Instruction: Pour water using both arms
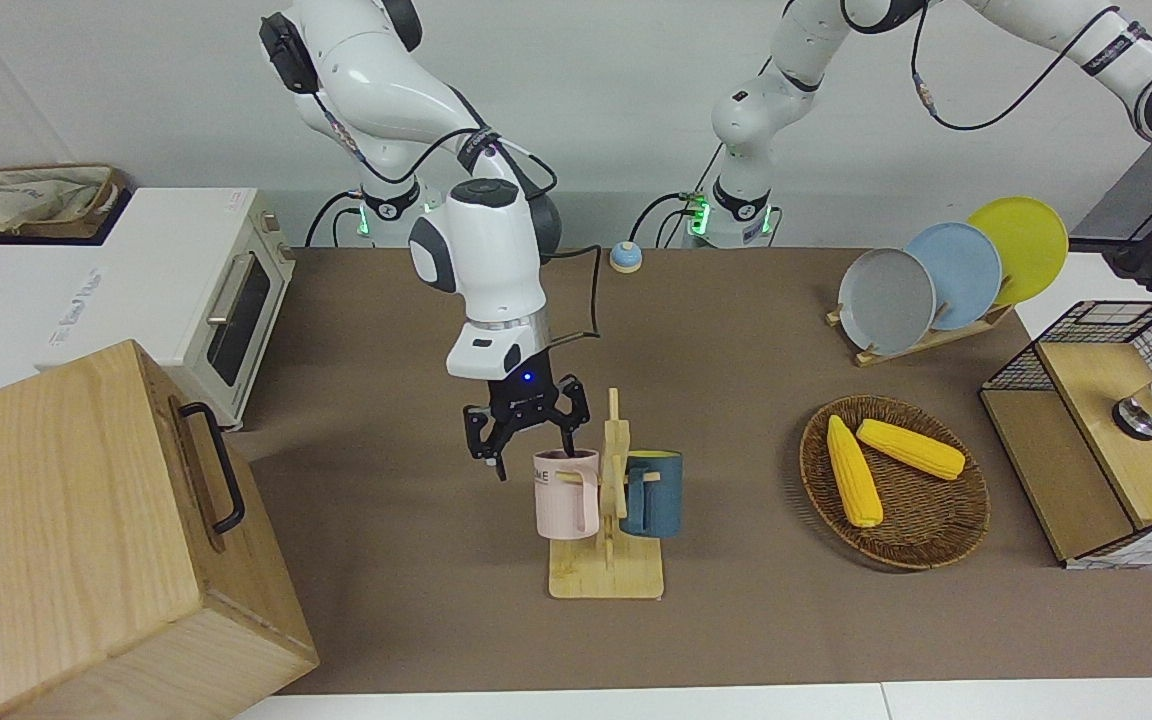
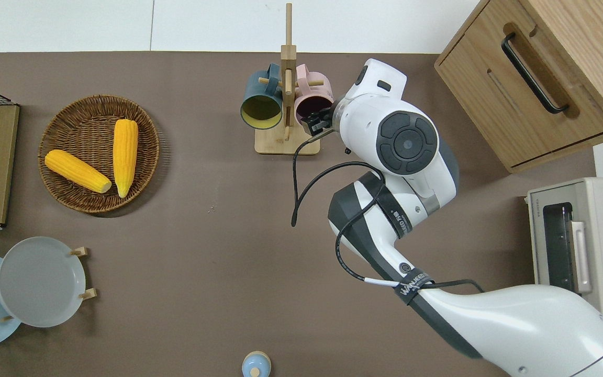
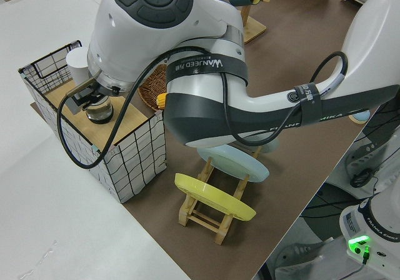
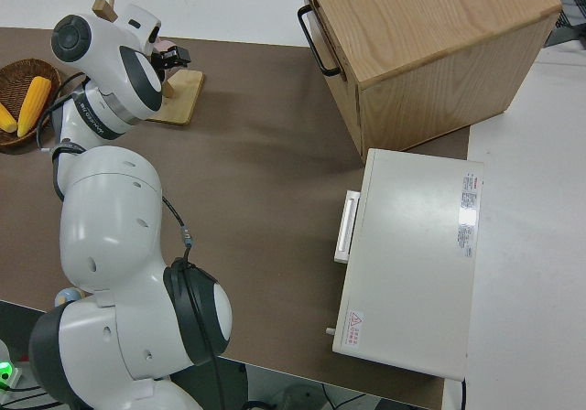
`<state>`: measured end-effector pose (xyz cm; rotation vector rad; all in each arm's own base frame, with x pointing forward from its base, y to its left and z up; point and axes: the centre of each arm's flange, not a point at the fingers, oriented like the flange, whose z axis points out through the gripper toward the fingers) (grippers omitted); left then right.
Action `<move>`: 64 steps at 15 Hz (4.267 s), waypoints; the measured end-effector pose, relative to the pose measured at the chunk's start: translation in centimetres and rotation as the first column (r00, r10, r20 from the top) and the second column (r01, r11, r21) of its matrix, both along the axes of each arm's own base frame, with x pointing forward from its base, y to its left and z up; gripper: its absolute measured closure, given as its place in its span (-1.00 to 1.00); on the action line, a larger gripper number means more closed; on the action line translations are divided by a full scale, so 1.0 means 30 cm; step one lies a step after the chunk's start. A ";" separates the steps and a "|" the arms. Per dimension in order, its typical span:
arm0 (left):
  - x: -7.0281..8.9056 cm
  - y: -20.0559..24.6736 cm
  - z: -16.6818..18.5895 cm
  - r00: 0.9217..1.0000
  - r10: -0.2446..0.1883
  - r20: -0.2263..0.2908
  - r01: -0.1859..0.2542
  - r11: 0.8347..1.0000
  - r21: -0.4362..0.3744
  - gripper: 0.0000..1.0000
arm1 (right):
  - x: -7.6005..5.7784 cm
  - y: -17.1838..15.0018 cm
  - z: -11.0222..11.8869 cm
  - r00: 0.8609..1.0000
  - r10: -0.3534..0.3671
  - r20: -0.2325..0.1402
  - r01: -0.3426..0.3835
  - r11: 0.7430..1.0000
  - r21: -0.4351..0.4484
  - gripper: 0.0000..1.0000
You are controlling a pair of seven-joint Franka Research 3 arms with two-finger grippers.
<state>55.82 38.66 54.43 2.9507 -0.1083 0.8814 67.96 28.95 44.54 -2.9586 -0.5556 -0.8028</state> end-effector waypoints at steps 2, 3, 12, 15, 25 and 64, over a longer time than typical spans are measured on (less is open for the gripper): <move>0.020 0.004 -0.029 1.000 -0.002 0.025 0.002 1.000 -0.003 -0.99 | 0.013 0.004 0.012 0.999 0.006 0.031 -0.007 1.000 0.016 -0.67; 0.032 0.001 -0.038 0.999 -0.002 0.034 0.002 1.000 0.003 -0.99 | 0.018 0.003 0.014 0.999 0.007 0.038 -0.007 1.000 0.018 -0.52; 0.141 -0.052 -0.121 0.991 0.034 0.133 -0.031 0.999 -0.023 -0.99 | 0.038 -0.023 0.007 0.998 0.007 0.055 -0.006 1.000 -0.012 0.83; 0.144 -0.042 -0.137 0.990 0.045 0.136 -0.042 0.999 -0.024 -0.98 | 0.040 -0.025 0.009 0.998 0.006 0.056 -0.005 1.000 -0.012 0.83; 0.153 -0.037 -0.140 0.987 0.057 0.152 -0.055 0.998 -0.022 -0.27 | 0.042 -0.048 0.068 0.999 -0.003 0.052 0.005 0.999 -0.035 0.84; -0.155 -1.077 0.149 0.977 0.151 -0.152 -0.150 0.988 0.021 -0.27 | -0.418 0.485 -0.083 0.691 -0.356 -0.629 0.420 0.906 -0.052 0.84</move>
